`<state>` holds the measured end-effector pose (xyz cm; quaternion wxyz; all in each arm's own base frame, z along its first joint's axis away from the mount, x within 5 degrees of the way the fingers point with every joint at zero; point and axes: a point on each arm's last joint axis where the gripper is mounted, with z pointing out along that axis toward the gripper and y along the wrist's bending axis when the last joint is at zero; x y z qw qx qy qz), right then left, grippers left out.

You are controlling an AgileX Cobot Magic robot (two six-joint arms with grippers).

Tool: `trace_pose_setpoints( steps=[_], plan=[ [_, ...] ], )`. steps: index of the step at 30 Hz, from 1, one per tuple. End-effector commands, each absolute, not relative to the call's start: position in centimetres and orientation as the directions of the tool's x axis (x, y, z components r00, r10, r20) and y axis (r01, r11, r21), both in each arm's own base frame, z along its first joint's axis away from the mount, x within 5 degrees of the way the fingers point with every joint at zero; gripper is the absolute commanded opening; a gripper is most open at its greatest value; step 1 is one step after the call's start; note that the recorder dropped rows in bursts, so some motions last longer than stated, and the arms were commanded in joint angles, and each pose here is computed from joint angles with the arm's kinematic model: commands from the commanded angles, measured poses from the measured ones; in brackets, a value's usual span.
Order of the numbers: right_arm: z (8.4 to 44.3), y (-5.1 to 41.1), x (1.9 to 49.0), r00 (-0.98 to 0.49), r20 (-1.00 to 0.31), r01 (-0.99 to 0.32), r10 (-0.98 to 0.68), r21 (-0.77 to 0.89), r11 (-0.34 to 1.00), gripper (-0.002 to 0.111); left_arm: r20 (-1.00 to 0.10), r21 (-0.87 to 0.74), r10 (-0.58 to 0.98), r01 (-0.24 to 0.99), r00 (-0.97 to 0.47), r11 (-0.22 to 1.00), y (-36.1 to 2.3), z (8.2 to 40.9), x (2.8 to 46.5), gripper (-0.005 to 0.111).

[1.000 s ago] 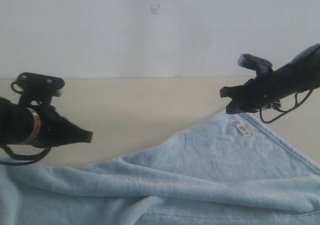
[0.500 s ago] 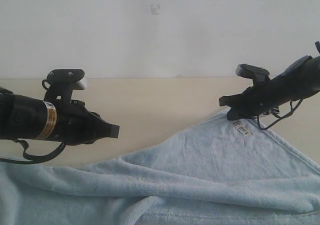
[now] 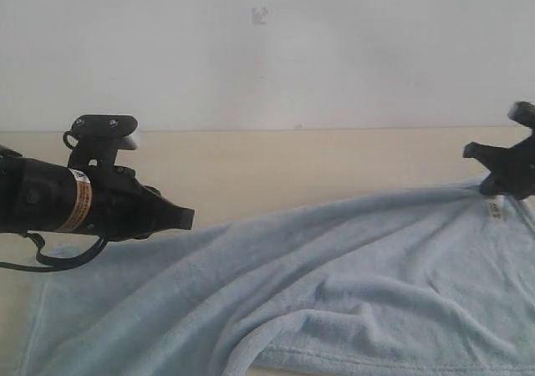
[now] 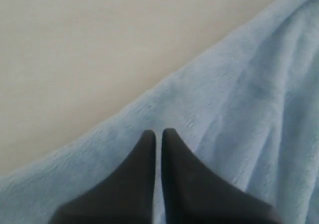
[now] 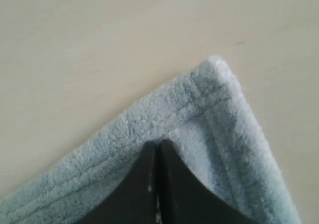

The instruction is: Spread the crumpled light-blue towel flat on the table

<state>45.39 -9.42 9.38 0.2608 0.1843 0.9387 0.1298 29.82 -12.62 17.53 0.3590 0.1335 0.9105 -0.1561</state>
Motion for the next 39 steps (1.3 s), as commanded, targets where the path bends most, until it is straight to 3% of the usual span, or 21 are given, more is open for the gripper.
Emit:
trace_pose_setpoints(
  steps=[1, 4, 8, 11, 16, 23, 29, 32, 34, 39],
  plan=[
    [7.3, -12.3, 44.1, -0.818, -0.417, 0.260, 0.395, 0.345, 0.902, 0.000, -0.700, -0.158, 0.162, 0.372, -0.696, 0.915, -12.5, 17.5, 29.9, 0.004],
    [7.9, -11.3, 44.4, -0.823, -0.454, 0.134, 0.340, 0.427, 0.894, 0.000, -0.698, -0.058, 0.243, 0.392, -0.673, 0.918, -12.0, 17.1, 30.0, 0.004],
    [10.0, -8.7, 45.0, -0.782, -0.540, -0.134, 0.310, 0.632, 0.763, 0.000, -0.657, 0.057, 0.248, 0.280, -0.712, 0.958, -10.4, 15.4, 30.0, 0.004],
    [11.9, -7.4, 44.8, -0.737, -0.618, -0.330, 0.272, 0.681, 0.653, 0.000, -0.598, 0.145, 0.246, 0.199, -0.763, 0.969, -9.0, 13.3, 29.3, 0.004],
    [13.0, -7.8, 44.6, -0.774, -0.564, -0.244, 0.288, 0.686, 0.686, 0.000, -0.516, 0.246, 0.268, 0.160, -0.814, 0.956, -7.9, 10.5, 29.0, 0.004],
    [10.8, -9.0, 42.8, -0.897, -0.322, 0.054, 0.301, 0.598, 0.800, 0.000, -0.429, 0.259, 0.276, 0.175, -0.860, 0.950, -7.7, 7.7, 28.5, 0.004],
    [10.9, -8.0, 39.9, -0.895, -0.316, 0.093, 0.314, 0.556, 0.826, 0.000, -0.363, 0.261, 0.259, 0.169, -0.895, 0.950, -7.0, 6.5, 26.5, 0.004],
    [12.9, -8.0, 37.8, -0.858, -0.376, 0.135, 0.348, 0.489, 0.862, 0.000, -0.334, 0.271, 0.248, 0.159, -0.909, 0.949, -6.5, 6.2, 25.5, 0.004],
    [14.4, -7.9, 36.3, -0.829, -0.425, 0.160, 0.365, 0.445, 0.881, 0.000, -0.365, 0.308, 0.228, 0.115, -0.903, 0.945, -6.1, 6.6, 25.8, 0.004],
    [17.8, -6.3, 31.6, -0.812, -0.454, 0.148, 0.367, 0.448, 0.882, 0.000, -0.624, 0.220, 0.049, -0.116, -0.780, 0.969, -6.3, 11.0, 28.2, 0.004]
  ],
)
